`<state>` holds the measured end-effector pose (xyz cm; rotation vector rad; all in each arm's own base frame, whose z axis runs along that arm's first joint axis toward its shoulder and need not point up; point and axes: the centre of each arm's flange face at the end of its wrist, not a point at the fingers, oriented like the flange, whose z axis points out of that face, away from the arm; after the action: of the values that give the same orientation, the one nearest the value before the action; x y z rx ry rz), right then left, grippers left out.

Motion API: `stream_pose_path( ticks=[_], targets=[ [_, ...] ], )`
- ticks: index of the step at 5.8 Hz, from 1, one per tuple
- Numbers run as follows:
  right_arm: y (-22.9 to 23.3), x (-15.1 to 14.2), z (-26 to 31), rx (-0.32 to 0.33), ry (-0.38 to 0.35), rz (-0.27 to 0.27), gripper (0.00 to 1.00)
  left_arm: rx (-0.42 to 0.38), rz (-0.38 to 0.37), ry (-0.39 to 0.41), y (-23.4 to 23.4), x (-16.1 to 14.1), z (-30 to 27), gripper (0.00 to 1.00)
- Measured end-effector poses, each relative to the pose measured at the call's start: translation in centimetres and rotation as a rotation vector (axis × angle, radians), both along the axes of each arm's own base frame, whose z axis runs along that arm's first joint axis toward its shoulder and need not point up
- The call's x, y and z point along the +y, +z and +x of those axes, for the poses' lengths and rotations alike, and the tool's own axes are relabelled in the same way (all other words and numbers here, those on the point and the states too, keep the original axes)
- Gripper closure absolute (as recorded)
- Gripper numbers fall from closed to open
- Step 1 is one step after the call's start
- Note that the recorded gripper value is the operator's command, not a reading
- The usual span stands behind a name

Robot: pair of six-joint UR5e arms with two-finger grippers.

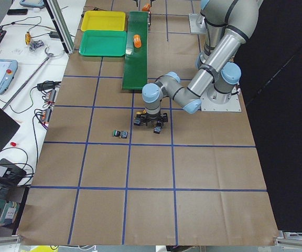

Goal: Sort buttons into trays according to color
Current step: 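Grasp a green-capped push button with the left gripper, then place the green button on the belt and return the left gripper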

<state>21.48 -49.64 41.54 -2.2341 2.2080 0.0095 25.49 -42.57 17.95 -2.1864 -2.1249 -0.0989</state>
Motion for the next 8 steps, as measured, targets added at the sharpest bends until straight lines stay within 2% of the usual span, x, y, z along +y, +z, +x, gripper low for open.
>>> stream_pose_path(
  ticks=[1, 2, 4, 5, 7, 8],
  targets=[
    [0.0, 0.0, 0.0, -0.001, 0.001, -0.001, 0.00, 0.014, 0.009, -0.007, -1.1, 0.3, 0.4, 0.86],
    [0.0, 0.0, 0.0, -0.001, 0.001, -0.002, 0.00, 0.018, 0.010, -0.007, -1.5, 0.3, 0.6, 1.00],
    [0.0, 0.0, 0.0, -0.002, 0.002, -0.002, 0.00, -0.001, -0.006, 0.027, -0.7, 0.0, 0.8, 1.00],
    [0.0, 0.0, 0.1, -0.002, 0.002, -0.002, 0.00, -0.014, -0.038, 0.067, 1.1, -0.8, 0.9, 1.00],
    [-0.2, 0.0, 0.0, -0.001, 0.001, 0.000, 0.00, 0.017, -0.074, 0.144, 7.1, -5.1, -1.1, 1.00],
    [-0.3, 0.1, 0.0, -0.002, 0.002, 0.003, 0.00, 0.015, -0.098, 0.123, 9.9, -8.5, -5.5, 1.00]
  ],
)
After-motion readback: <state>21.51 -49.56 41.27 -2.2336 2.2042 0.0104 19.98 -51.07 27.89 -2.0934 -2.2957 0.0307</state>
